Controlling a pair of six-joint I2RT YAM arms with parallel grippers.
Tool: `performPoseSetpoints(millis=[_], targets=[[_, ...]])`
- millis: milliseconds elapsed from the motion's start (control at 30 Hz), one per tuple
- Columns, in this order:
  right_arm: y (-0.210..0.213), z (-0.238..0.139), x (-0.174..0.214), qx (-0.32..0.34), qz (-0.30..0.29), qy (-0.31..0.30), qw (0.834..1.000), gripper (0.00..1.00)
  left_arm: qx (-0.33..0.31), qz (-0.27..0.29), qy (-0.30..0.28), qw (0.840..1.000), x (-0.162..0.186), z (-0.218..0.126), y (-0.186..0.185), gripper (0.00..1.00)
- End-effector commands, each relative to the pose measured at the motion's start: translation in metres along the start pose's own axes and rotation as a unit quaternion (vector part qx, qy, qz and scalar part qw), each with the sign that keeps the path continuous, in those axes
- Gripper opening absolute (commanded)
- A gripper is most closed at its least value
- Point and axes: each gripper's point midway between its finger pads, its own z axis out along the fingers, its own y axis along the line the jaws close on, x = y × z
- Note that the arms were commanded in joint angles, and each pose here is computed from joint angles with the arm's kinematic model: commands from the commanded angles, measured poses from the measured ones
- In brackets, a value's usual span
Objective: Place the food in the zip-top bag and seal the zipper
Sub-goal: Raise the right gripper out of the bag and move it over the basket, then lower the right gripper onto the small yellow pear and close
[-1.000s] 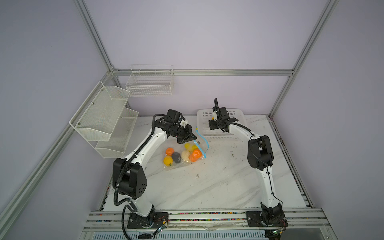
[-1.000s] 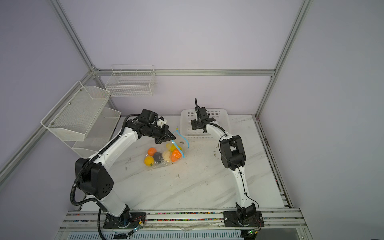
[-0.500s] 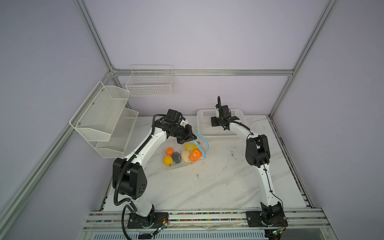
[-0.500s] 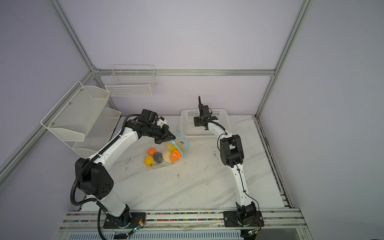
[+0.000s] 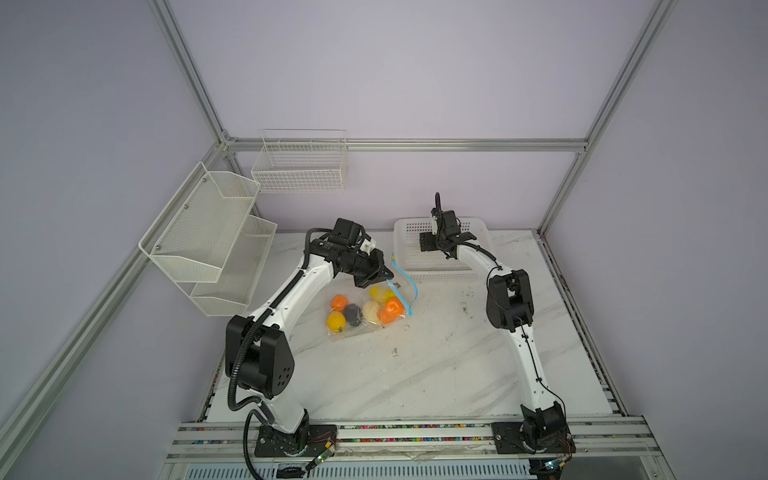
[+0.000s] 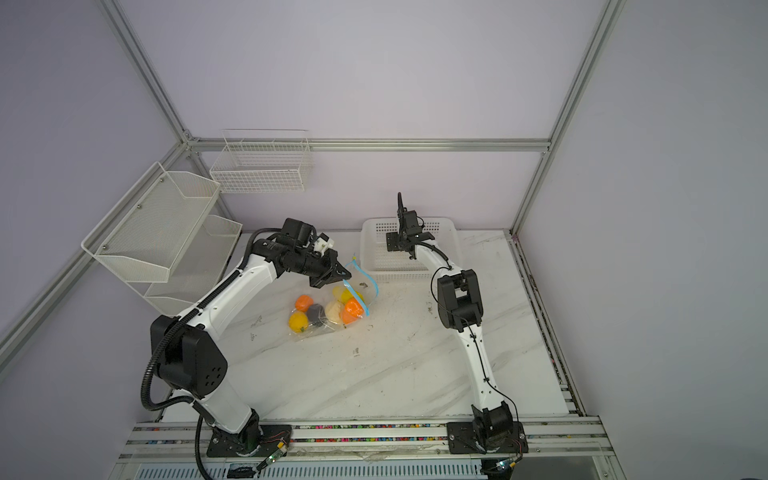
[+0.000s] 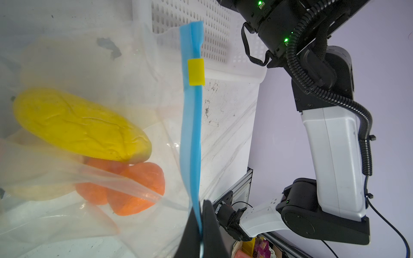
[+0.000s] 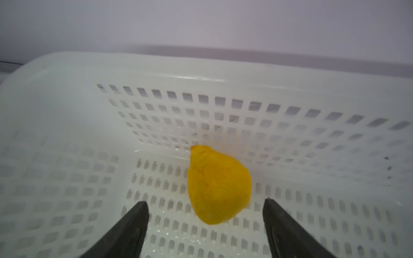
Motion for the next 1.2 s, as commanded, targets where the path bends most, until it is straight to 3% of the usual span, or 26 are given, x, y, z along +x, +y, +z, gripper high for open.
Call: performPoseSetpoints(millis=[0, 700, 1167], targets=[[-0.006, 0.004, -0.007, 0.0, 0.008, -0.011, 1.0, 0.84, 0.008, 0.008, 0.0, 1.0, -0.001, 0.001, 0.0, 0.0], [-0.012, 0.037, 0.005, -0.013, 0.037, -0.014, 0.999, 0.85, 0.008, 0.007, 0.002, 1.0, -0.001, 0.002, 0.002, 0.0], [-0.018, 0.044, 0.002, -0.016, 0.056, -0.03, 0.998, 0.78, 0.006, 0.005, 0.004, 1.0, -0.001, 0.004, 0.005, 0.0]])
